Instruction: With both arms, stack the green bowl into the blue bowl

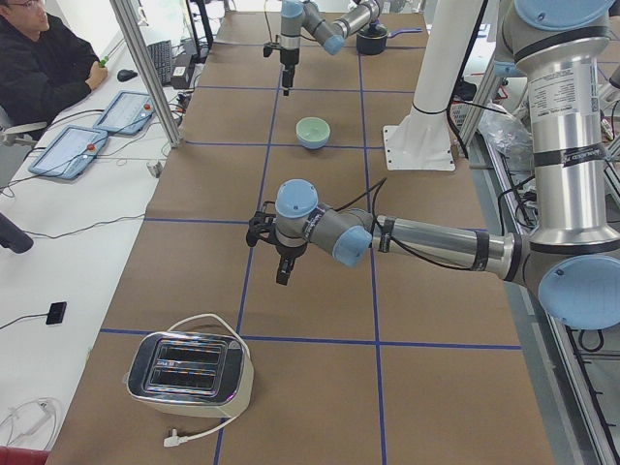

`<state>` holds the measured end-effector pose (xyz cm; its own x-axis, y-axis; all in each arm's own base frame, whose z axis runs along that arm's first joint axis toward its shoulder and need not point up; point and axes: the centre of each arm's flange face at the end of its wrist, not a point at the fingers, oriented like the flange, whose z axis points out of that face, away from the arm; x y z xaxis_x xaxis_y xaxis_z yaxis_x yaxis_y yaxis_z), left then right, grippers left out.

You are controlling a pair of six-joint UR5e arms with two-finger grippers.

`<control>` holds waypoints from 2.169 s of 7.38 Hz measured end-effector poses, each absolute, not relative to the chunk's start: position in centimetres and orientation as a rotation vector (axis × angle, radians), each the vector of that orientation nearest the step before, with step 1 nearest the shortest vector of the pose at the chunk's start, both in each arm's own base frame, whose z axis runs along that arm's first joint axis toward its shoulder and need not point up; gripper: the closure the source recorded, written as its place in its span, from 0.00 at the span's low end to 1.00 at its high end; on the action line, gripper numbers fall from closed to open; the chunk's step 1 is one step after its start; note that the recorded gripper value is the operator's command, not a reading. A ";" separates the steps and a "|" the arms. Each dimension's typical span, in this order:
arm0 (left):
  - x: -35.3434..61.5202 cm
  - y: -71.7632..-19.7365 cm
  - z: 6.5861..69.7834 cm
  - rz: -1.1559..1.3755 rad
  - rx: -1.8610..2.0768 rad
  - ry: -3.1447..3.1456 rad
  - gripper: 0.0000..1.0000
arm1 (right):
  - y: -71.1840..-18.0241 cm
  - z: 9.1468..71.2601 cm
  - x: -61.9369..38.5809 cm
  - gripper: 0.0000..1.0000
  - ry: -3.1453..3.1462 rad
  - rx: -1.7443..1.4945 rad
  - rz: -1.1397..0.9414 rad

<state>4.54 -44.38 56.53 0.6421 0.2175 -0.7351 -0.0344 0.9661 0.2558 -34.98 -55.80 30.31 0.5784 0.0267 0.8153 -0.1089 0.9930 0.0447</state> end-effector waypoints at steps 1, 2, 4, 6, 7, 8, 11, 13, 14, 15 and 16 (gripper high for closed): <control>3.3 -44.7 57.7 0.148 0.234 0.853 0.02 | -58.4 34.5 -29.9 0.00 -0.920 0.112 0.037; 2.3 -45.0 58.4 0.145 0.239 0.846 0.02 | -60.6 38.2 -25.0 0.00 -0.907 0.117 0.006; 0.9 -47.1 58.5 0.120 0.239 0.848 0.02 | -62.8 44.8 -17.2 0.00 -0.889 0.126 -0.049; -0.7 -50.9 58.8 0.110 0.231 0.859 0.02 | -63.7 50.5 -11.3 0.00 -0.856 0.136 -0.072; -1.5 -52.1 59.3 0.108 0.232 0.861 0.02 | -63.8 52.6 -8.7 0.00 -0.842 0.142 -0.081; -2.0 -52.6 59.5 0.107 0.232 0.865 0.02 | -63.7 54.0 -6.3 0.00 -0.836 0.148 -0.077; -2.3 -53.0 59.5 0.105 0.234 0.867 0.02 | -63.3 55.7 -1.3 0.00 -0.853 0.096 -0.038; -2.3 -52.9 59.5 0.105 0.235 0.868 0.02 | -63.2 56.0 -1.3 0.00 -0.837 0.080 -0.062; -2.4 -52.9 59.5 0.105 0.235 0.869 0.02 | -63.3 55.8 -1.6 0.00 -0.824 0.085 -0.072; -2.4 -52.9 59.5 0.105 0.235 0.869 0.02 | -63.4 55.6 -1.8 0.00 -0.814 0.091 -0.081; -2.4 -52.9 59.5 0.105 0.236 0.869 0.02 | -63.4 55.5 -2.0 0.00 -0.807 0.091 -0.086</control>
<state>-2.39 -52.90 59.45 0.6426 0.1866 -0.7432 0.0045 0.9690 0.2471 -2.05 -63.42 55.53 0.6889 -0.1113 0.7162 0.0418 0.9926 0.1140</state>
